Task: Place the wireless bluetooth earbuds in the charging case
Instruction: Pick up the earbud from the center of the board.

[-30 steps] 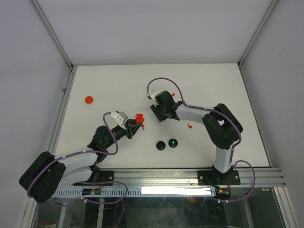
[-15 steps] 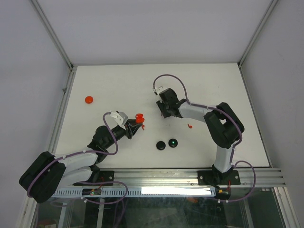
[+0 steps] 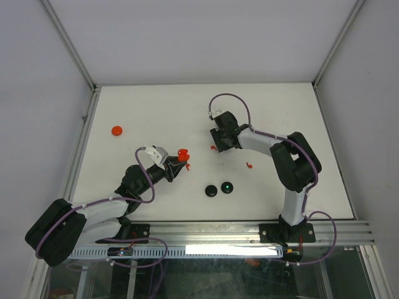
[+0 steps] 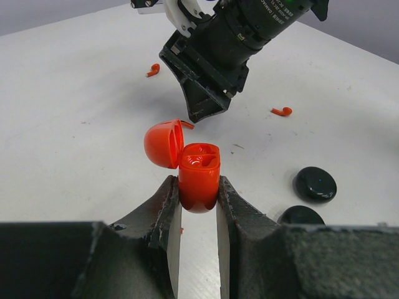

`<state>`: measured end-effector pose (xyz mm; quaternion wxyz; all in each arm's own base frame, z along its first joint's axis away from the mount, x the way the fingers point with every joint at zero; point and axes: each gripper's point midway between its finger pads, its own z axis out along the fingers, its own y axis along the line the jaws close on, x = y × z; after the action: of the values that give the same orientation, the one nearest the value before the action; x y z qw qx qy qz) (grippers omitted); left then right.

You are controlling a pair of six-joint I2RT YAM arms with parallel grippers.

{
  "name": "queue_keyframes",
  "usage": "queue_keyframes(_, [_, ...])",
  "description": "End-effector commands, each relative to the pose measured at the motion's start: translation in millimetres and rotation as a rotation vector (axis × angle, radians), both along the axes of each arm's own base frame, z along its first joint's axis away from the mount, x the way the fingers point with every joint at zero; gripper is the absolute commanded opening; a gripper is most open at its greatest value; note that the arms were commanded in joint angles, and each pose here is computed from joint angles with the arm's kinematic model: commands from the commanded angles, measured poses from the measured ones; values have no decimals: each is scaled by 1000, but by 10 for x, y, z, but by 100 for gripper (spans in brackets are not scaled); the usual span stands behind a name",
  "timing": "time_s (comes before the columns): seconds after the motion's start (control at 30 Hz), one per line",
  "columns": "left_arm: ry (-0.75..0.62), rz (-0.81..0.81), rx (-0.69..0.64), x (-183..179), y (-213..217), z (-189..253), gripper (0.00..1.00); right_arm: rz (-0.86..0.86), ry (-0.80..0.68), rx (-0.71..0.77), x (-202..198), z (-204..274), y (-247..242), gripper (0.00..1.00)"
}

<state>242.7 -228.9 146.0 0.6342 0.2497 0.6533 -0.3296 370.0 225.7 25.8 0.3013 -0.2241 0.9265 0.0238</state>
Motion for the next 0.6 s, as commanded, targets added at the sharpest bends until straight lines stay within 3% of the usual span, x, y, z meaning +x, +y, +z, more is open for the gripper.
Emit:
queue_keyframes(0.0, [-53,3,-28,42,-30,202,0,59,1,105,-32,343,231,46])
queue_keyframes(0.27, [-51,4,-27,45,-30,198,0,133,7,147,-4,448,391,49])
queue_keyframes(0.57, [-47,4,-25,56,-37,189,0,65,13,201,41,554,506,50])
